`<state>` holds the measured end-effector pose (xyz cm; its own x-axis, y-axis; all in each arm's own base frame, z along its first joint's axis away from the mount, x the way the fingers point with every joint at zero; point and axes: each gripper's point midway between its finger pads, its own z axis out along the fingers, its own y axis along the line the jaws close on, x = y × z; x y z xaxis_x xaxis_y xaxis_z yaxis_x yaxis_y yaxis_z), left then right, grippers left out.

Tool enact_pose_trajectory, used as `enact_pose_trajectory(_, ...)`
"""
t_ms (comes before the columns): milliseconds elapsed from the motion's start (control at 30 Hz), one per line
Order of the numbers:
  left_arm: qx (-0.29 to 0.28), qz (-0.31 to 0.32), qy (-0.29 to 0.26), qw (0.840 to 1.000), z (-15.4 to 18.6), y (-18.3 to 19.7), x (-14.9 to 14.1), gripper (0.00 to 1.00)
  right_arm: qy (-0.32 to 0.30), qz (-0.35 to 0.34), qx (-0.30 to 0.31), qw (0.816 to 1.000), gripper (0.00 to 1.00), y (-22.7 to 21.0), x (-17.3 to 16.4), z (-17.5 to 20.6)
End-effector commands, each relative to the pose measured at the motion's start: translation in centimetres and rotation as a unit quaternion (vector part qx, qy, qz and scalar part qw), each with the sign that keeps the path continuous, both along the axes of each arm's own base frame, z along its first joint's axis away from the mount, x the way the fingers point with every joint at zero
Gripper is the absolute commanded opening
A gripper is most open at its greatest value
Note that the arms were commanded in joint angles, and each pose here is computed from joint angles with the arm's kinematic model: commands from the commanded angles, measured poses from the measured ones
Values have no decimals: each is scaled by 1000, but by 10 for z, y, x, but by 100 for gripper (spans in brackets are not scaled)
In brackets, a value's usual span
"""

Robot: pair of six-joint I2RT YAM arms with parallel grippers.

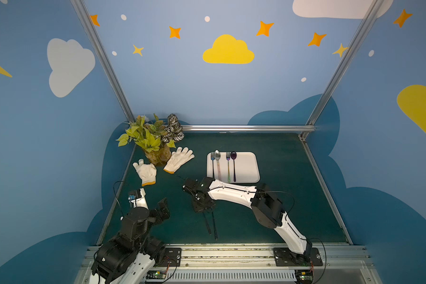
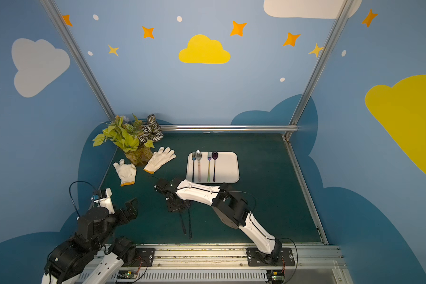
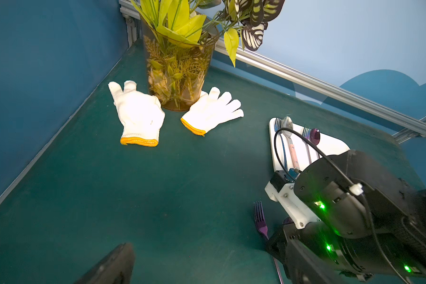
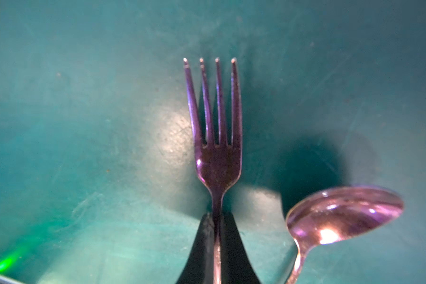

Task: Set the spoon and fork side by side
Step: Pick up the fork at the center of the board.

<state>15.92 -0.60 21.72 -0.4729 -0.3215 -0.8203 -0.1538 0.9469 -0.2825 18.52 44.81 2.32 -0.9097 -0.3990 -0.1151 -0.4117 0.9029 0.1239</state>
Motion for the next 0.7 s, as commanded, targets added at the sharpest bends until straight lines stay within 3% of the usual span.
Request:
enact_pose_trajectory(0, 2, -4, -2, 1000, 0, -2, 2, 100, -17, -8, 44, 999, 0, 11, 8, 34)
enact_pose_trajectory(267, 1, -6, -1, 1000, 0, -3, 2, 100, -34, -34, 119, 992, 0, -16, 33, 105)
enact_pose_trajectory(433, 2, -7, -1, 1000, 0, -3, 3, 100, -46, -67, 130, 988, 0, -73, 65, 132)
enact_pose_trajectory(667, 6, -16, 10, 1000, -4, -7, 6, 100, -56, -123, 122, 983, 0, -165, 128, 143)
